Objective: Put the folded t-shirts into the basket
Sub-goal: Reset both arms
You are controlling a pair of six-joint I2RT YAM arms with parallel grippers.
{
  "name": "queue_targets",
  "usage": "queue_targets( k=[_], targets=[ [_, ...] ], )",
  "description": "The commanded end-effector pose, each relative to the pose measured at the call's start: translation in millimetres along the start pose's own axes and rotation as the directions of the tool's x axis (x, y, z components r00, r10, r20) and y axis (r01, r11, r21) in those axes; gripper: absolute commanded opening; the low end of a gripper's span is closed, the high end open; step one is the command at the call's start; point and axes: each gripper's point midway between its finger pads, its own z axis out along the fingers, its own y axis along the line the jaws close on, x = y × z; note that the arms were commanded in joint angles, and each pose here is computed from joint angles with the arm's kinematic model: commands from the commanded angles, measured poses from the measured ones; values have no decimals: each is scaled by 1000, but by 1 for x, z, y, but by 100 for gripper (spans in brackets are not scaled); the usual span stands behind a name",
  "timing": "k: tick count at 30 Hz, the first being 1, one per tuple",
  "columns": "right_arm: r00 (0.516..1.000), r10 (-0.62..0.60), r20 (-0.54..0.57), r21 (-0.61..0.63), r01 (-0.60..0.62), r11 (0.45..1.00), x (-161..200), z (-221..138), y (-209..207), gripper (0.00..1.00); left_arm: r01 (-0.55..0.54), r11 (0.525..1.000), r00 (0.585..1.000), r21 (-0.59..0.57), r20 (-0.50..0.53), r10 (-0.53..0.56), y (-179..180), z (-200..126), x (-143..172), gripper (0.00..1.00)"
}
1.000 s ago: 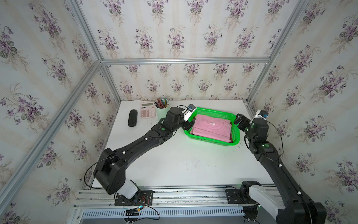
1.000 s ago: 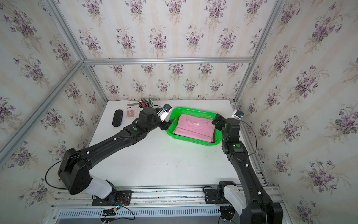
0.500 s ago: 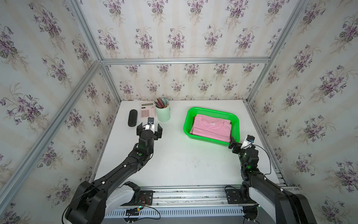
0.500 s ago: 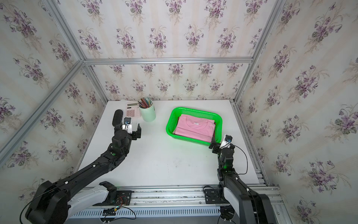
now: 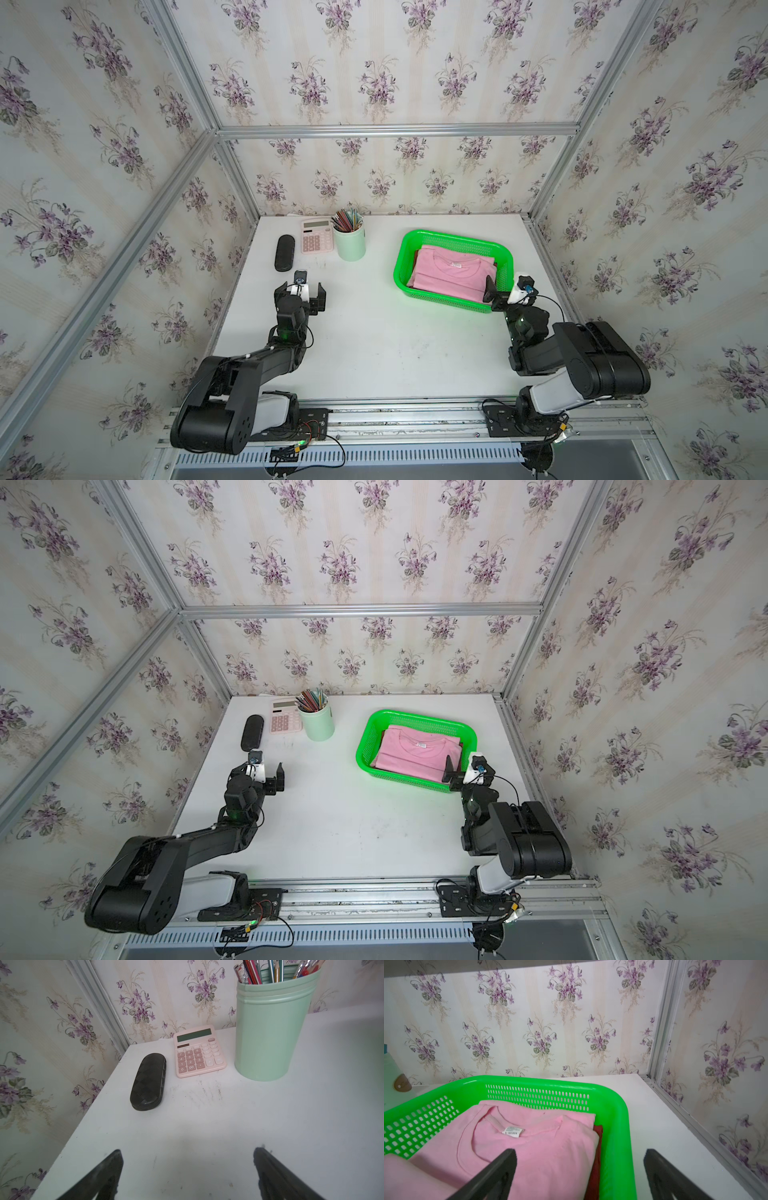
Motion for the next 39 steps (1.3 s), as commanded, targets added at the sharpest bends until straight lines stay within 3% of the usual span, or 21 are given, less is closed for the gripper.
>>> queue_targets(
  k=[1, 6, 10, 16, 39],
  targets=[
    [998, -33, -51, -54, 30, 998, 10, 5, 9, 100, 20, 995, 997, 99, 68, -27, -12, 9, -18, 99],
    [997, -36, -69, -58, 32, 998, 13, 9, 10, 100, 107, 989, 993, 104, 27, -111, 2, 25, 6, 99],
    [996, -31, -83, -40, 28, 999, 14, 12, 7, 100, 120, 985, 991, 127, -81, -110, 0, 34, 11, 99],
    [993, 9, -116, 50, -3, 999, 20, 18, -8, 100, 140, 987, 989, 77, -63, -135, 8, 39, 10, 99],
    [993, 9, -117, 52, -3, 999, 20, 18, -9, 100, 149, 988, 986, 46, -78, -145, 13, 40, 13, 99]
  ],
)
